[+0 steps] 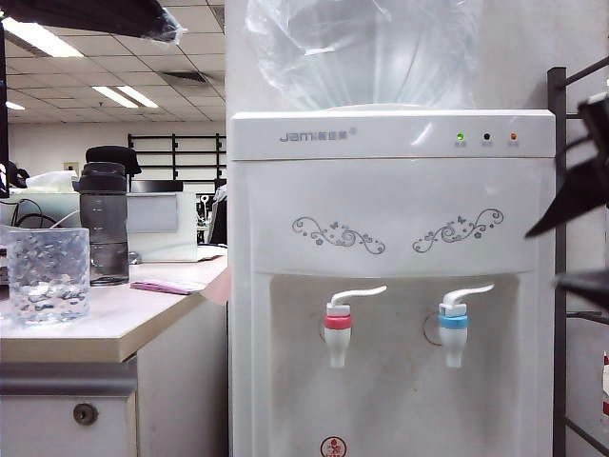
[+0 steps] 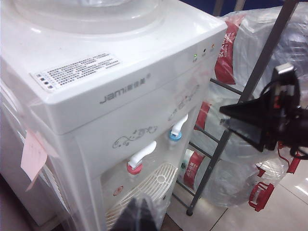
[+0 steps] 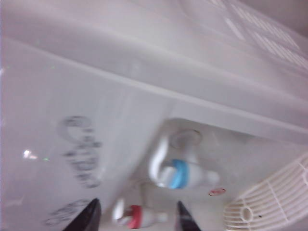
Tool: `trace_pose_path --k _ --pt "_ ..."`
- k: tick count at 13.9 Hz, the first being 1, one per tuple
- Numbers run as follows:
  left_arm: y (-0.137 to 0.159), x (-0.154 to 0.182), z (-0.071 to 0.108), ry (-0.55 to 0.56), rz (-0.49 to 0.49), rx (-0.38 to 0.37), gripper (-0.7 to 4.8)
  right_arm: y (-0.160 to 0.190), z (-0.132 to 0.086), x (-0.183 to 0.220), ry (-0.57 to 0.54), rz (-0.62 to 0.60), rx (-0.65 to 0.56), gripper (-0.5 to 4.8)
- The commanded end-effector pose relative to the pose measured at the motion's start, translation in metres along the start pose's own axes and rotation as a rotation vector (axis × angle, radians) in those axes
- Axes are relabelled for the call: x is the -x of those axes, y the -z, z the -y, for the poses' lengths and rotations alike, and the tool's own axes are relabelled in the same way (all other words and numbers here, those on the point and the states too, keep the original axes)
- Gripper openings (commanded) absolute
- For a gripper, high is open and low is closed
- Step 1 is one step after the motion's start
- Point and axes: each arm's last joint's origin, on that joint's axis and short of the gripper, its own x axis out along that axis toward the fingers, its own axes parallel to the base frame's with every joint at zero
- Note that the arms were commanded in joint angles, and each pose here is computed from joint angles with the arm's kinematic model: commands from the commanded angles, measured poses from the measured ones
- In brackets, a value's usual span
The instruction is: Pick up the plastic mug from the left desk, go to the cold water outlet of the water dispenser, press the vertical switch to get some water, then put the mug back on the desk.
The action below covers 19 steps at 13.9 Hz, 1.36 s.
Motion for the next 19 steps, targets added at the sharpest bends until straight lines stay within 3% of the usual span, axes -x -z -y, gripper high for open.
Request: trace_pose_path --k 1,3,8,11,13,16,19 --pt "-0.003 0.001 0.001 0.006 0.018 -0.011 -0.06 0.001 0.000 -0.008 -0.066 0.015 -0.035 2.04" --pt "-0.003 0.001 0.001 0.006 0.018 -0.011 -0.06 0.008 0.006 -0.037 -0.063 -0.084 -0.068 2.04" --pt "-0.003 0.001 0.001 0.006 0.018 -0.011 -0.06 0.005 0.011 -0.050 -0.017 -0.022 -0.038 2.13" --pt "-0.003 0.001 0.001 0.006 0.018 -0.011 -0.06 0.005 0.013 -0.059 -0.006 -0.025 -0.028 2.52" --pt "-0.003 0.001 0.001 0.006 0.018 -0.011 -0.06 0.006 0.012 -0.071 -0.024 -0.058 -0.029 2.52" --pt "-0.003 0.001 0.000 0.006 0.018 -0.011 -0.06 0.006 0.016 -0.074 0.023 -0.022 -0.023 2.15" --pt "-0.003 0.001 0.000 0.006 0.017 -0.011 -0.06 0.005 0.017 -0.074 0.040 -0.001 -0.022 1.27"
